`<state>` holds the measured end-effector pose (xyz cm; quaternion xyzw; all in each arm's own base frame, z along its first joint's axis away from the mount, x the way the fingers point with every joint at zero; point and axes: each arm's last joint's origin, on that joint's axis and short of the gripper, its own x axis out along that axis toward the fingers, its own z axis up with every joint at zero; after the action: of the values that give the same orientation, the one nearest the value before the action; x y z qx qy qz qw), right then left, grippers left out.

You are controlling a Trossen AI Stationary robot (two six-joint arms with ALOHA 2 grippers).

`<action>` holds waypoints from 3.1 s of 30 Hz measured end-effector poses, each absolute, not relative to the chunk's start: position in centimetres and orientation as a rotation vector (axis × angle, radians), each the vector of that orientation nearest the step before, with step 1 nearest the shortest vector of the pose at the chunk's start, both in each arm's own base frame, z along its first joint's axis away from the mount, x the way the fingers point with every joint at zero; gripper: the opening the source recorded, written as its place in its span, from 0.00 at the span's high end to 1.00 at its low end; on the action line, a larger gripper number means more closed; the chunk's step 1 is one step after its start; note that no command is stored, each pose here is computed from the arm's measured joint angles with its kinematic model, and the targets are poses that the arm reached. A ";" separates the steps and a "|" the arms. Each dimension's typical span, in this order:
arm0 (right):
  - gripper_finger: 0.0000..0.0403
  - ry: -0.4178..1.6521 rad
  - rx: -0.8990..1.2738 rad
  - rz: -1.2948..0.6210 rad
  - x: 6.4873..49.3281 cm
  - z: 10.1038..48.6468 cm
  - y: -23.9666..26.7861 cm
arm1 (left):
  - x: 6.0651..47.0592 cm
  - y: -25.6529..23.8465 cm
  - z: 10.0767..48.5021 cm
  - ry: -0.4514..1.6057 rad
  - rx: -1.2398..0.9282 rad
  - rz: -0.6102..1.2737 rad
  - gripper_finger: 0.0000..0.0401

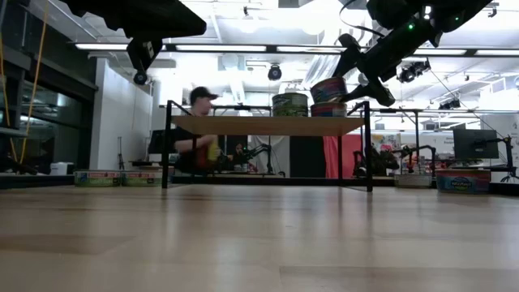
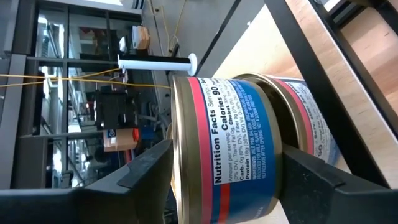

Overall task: Stack canned seafood by type on shelf
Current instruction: Stack the blue pink tuna can on top of the other blue pink tuna can on the shelf

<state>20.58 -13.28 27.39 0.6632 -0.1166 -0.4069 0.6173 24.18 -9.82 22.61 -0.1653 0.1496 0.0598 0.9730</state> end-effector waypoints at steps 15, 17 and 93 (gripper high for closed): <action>0.40 -0.209 1.515 -0.931 20.6 27.2 -13.1 | 24.1 -9.7 22.4 0.324 -0.321 0.128 1.00; 0.40 -0.213 1.518 -0.933 20.6 27.2 -13.1 | 24.1 -9.7 22.4 0.323 -0.322 0.127 1.00; 0.19 -0.091 1.548 -1.034 21.3 29.8 -13.8 | 24.0 -9.8 22.2 0.364 -0.319 0.081 1.00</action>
<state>21.33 -13.76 29.83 0.6669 -0.0390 -0.4453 0.5962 24.05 -9.81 22.15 -0.1581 0.1804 0.0399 0.9700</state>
